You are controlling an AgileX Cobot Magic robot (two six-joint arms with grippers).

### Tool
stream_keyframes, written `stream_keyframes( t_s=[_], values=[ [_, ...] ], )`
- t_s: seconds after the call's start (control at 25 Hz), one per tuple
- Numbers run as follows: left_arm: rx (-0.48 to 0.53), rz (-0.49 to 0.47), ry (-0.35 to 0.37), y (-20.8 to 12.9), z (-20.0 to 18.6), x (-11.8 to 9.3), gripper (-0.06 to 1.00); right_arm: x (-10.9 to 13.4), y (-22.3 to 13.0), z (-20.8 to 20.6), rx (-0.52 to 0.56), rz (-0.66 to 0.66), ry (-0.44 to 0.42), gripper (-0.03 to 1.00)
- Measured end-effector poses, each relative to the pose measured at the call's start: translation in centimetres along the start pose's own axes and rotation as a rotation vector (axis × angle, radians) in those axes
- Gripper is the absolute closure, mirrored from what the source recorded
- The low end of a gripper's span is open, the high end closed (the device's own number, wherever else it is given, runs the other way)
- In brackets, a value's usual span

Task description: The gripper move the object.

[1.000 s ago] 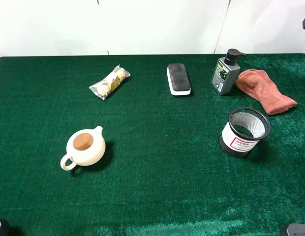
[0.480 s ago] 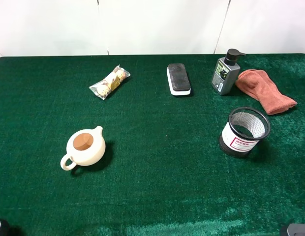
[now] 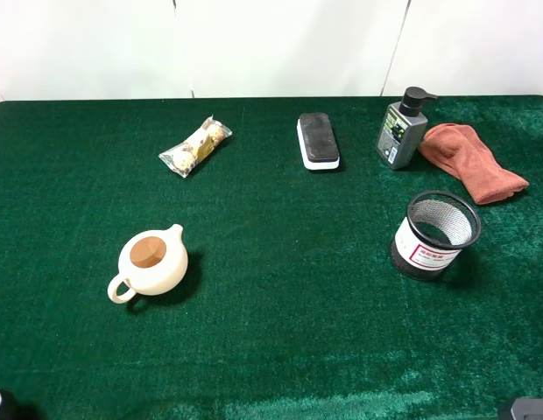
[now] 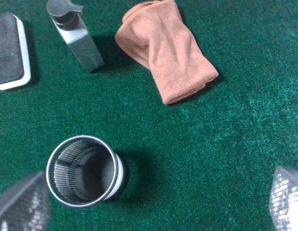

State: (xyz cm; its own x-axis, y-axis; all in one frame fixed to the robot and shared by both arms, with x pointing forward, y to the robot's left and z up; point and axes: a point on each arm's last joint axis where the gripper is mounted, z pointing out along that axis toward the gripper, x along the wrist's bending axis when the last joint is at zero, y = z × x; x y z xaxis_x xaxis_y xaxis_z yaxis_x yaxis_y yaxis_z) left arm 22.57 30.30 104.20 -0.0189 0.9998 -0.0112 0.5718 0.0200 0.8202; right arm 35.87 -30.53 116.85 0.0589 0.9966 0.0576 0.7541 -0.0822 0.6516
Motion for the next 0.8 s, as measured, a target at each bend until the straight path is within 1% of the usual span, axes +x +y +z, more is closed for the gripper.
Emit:
stream_keyframes(
  t_s=[0.2,0.4,0.6,0.8],
  values=[
    [0.000,0.000,0.000,0.0,0.0,0.0,0.06,0.2,-3.0,-2.1,-0.082,-0.007,-0.001,0.27],
    [0.000,0.000,0.000,0.0,0.0,0.0,0.06,0.3,-6.8,-3.4,-0.160,-0.013,-0.001,0.27],
    [0.000,0.000,0.000,0.0,0.0,0.0,0.06,0.4,-10.9,-3.4,-0.218,-0.017,-0.002,0.27],
    [0.000,0.000,0.000,0.0,0.0,0.0,0.06,0.3,-14.5,-3.0,-0.304,-0.022,-0.004,0.27]
  ],
)
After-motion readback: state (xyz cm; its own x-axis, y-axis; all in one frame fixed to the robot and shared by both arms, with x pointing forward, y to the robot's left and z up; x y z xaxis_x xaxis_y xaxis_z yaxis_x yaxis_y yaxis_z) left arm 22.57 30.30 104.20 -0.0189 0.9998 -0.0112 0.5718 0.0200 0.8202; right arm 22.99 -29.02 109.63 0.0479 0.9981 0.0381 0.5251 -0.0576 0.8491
